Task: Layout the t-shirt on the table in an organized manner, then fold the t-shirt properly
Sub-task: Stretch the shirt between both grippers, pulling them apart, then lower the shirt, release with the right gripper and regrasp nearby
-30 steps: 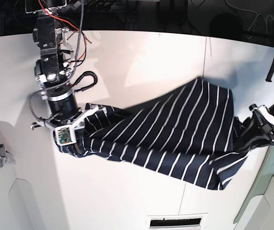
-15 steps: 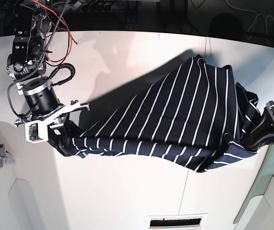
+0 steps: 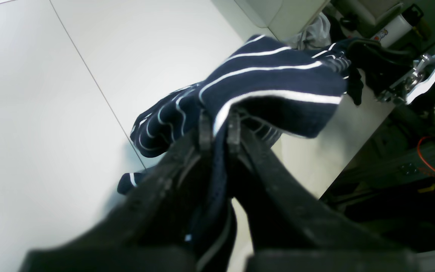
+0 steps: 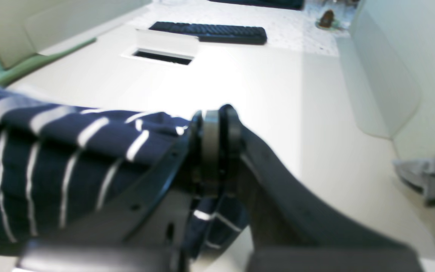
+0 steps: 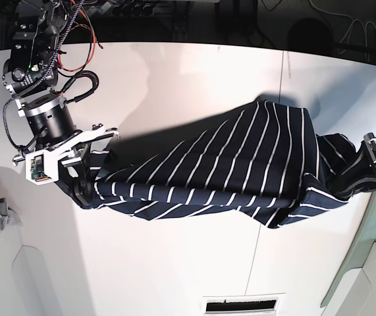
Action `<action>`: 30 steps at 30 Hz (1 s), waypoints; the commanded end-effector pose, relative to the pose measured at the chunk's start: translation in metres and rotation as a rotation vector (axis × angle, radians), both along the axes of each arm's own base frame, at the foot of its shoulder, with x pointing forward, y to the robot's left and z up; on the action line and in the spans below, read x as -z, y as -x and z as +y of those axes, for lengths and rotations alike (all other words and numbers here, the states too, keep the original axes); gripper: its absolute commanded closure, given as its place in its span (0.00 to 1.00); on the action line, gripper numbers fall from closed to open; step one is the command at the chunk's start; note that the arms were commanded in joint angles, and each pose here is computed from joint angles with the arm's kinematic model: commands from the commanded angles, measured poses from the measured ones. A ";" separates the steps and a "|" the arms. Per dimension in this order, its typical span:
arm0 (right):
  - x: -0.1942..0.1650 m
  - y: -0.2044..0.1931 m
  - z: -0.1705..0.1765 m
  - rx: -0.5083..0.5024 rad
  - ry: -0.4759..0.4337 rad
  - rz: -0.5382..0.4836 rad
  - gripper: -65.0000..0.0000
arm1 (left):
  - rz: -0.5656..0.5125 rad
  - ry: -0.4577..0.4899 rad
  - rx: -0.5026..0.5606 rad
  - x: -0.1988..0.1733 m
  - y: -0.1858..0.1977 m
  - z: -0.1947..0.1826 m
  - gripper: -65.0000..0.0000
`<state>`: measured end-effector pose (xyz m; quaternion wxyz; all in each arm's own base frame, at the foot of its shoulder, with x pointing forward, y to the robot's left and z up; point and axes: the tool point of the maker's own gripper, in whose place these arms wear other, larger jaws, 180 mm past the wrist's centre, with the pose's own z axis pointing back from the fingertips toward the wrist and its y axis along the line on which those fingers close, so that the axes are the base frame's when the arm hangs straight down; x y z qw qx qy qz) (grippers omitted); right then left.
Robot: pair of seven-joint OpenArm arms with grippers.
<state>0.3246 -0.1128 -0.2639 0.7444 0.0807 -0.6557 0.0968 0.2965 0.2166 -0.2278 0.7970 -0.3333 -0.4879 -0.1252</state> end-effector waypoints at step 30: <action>0.081 -0.066 -0.051 0.161 -0.184 0.162 0.51 | 0.083 -0.058 0.159 0.069 -0.005 -0.077 0.56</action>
